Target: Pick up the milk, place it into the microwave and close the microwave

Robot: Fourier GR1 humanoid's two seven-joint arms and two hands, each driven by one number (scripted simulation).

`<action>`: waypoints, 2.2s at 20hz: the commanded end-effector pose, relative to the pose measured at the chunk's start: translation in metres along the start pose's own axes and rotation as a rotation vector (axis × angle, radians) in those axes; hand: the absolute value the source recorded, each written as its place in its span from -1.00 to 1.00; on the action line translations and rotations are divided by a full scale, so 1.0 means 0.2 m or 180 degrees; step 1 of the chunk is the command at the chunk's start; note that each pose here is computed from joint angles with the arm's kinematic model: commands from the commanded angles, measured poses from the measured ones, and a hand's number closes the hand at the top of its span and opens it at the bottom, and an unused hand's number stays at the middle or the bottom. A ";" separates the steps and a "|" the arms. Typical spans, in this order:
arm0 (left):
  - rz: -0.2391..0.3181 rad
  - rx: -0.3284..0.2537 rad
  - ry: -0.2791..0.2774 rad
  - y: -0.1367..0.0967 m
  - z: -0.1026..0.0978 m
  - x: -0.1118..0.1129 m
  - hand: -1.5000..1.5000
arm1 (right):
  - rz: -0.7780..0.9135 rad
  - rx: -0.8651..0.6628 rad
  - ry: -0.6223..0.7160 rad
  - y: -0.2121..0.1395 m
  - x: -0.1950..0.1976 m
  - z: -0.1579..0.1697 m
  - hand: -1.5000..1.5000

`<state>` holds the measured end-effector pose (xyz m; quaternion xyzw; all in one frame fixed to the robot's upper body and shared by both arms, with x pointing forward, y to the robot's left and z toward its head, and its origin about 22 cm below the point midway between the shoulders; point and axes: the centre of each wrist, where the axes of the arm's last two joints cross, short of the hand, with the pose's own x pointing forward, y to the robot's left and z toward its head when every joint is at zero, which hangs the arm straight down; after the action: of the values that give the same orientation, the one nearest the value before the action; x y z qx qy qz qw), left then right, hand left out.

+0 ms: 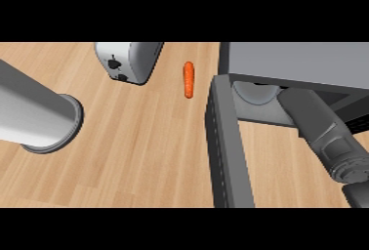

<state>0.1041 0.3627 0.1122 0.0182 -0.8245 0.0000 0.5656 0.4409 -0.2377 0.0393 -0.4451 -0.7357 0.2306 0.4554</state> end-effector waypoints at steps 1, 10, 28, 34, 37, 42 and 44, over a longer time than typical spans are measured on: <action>0.0020 -0.0053 -0.0021 -0.01 -0.03 -0.02 -1.00 | -0.0091 0.0039 -0.0173 0.00 0.05 -0.04 -1.00; 0.0116 -0.0435 0.0072 -0.05 -0.07 -0.09 -1.00 | -0.0703 0.0309 -0.0367 0.03 0.12 -0.05 -1.00; 0.0378 -0.0980 0.0078 -0.25 -0.17 -0.13 1.00 | -0.2392 0.0700 0.0000 0.12 -0.02 0.16 -1.00; 0.0476 -0.1194 0.0140 -0.41 -0.21 -0.16 1.00 | -0.3022 0.0996 0.0063 0.19 -0.10 0.35 -1.00; 0.0489 -0.1221 0.0202 -0.49 -0.21 -0.13 1.00 | -0.3287 0.1114 0.0155 0.22 -0.15 0.45 -1.00; 0.0518 -0.1258 0.0328 -0.60 -0.27 -0.17 1.00 | -0.3385 0.1056 0.0183 0.24 -0.19 0.56 -1.00; 0.0552 -0.1357 0.0357 -0.64 -0.25 -0.15 1.00 | -0.3368 0.1122 0.0181 0.21 -0.27 0.64 -1.00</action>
<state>0.1612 0.2559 0.0968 -0.1611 -0.7794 -0.1144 0.5945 0.3746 -0.2449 -0.0624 0.0440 -0.7984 0.0836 0.5947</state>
